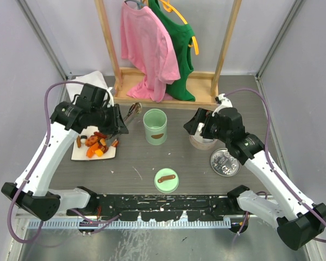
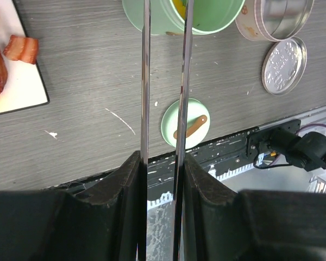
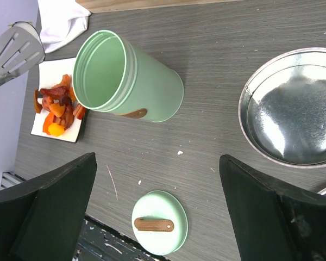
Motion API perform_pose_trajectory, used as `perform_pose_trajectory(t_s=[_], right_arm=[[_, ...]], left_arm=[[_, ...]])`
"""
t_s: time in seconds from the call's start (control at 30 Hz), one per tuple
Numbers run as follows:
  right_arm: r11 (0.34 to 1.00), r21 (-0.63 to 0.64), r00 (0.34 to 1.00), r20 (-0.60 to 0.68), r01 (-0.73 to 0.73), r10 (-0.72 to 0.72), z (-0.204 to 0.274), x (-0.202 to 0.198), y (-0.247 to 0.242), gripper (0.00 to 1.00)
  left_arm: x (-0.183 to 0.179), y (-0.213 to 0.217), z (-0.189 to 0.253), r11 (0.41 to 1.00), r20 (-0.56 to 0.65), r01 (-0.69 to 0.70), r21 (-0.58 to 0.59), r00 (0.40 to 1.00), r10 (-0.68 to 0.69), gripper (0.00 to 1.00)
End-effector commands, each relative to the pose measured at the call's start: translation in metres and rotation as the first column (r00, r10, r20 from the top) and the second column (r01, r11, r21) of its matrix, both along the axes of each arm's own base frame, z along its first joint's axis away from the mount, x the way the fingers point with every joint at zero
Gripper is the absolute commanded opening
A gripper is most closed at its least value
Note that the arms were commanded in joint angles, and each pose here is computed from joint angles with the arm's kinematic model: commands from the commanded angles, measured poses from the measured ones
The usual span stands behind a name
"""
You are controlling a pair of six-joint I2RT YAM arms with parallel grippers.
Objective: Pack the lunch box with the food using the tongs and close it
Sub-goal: Pick up the fake food from the plate, then place the fake food in the packing box.
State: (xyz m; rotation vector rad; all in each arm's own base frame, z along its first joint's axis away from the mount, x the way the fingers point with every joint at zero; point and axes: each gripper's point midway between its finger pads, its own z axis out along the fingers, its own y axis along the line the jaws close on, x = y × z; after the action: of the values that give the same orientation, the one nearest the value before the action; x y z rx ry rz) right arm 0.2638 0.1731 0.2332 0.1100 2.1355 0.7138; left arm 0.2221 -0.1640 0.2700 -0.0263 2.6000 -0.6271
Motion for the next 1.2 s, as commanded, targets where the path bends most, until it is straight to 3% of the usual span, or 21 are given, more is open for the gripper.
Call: perform_pose_trajectory(t_s=[0.0, 0.27, 0.53, 1.17], right_arm=[[0.998, 0.069, 0.998, 0.06, 0.012, -0.016, 0.02, 0.004, 0.003, 1.0], [0.998, 0.068, 0.999, 0.054, 0.002, -0.005, 0.018, 0.004, 0.005, 1.0], [0.998, 0.063, 0.999, 0.052, 0.003, -0.007, 0.016, 0.003, 0.004, 1.0], [0.998, 0.065, 0.999, 0.047, 0.007, -0.01, 0.017, 0.003, 0.004, 1.0]], left_arm=[[0.01, -0.023, 0.02, 0.998, 0.082, 0.026, -0.053, 0.996, -0.022, 0.26], [0.004, -0.054, 0.003, 0.994, 0.062, 0.108, 0.006, 0.992, -0.108, 0.27], [0.005, -0.056, -0.005, 0.986, 0.05, 0.137, 0.096, 0.989, -0.142, 0.3], [-0.002, -0.06, -0.007, 0.979, 0.024, 0.181, 0.098, 0.983, -0.184, 0.38]])
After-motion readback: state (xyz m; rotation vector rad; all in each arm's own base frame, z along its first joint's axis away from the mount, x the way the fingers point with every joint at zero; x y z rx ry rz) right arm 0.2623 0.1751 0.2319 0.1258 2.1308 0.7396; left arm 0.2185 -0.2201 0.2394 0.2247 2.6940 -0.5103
